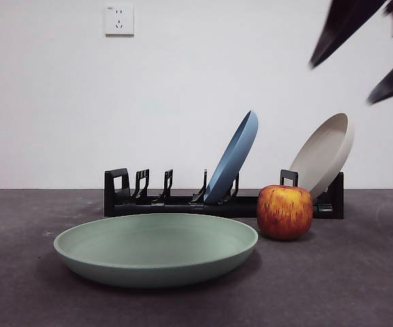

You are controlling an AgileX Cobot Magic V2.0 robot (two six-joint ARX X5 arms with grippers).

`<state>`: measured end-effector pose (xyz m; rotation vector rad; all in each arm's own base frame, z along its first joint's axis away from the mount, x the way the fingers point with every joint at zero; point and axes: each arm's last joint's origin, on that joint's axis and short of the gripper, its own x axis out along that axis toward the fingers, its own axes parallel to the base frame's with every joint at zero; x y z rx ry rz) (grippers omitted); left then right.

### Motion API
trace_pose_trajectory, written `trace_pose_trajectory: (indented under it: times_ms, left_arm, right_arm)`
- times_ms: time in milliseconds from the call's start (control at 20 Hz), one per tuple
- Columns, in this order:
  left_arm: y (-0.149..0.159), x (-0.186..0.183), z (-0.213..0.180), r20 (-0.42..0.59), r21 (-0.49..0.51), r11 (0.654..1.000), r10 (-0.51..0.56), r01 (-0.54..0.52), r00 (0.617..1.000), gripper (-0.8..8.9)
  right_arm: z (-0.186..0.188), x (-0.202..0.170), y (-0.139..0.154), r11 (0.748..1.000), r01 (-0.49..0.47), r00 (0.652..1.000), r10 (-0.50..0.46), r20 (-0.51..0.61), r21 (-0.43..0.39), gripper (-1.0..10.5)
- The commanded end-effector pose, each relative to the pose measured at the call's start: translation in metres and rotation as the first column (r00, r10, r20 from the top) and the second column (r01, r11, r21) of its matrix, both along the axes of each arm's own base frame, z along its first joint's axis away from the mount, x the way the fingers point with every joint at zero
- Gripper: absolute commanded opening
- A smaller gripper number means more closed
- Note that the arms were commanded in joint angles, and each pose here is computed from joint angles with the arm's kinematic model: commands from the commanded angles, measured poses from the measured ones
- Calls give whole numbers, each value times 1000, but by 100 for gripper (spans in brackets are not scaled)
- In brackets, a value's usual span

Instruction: Take the green plate from the plate rack,put the plate on the table,take the apple from the table,put the apple in the plate

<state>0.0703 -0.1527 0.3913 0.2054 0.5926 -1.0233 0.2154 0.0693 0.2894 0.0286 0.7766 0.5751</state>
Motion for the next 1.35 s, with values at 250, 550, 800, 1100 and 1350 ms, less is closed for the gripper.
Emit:
trace_pose_trajectory:
  times_ms: [250,550,800,1100,1350]
  left_arm:
    - [7,-4,-1,-49,6,1000,26,-26,998,354]
    - [9,-5,-3,-78,21,999,42,-40,996,354]
    - [9,-4,-3,-74,23,999,47,-45,996,353]
    - [9,-4,-3,-73,23,999,48,-47,996,349]
    - [9,-4,-3,-69,24,998,53,-51,996,349]
  right_arm:
    - [-45,46,39,993,16,1000,-16,0,-120,663]
    - [-87,74,52,981,44,999,-49,-18,-190,667]
    - [-111,84,59,979,23,998,-36,-59,-203,667]
    - [-126,89,61,978,24,995,-43,-88,-208,630]
    - [-130,90,62,978,34,993,-56,-103,-204,241]
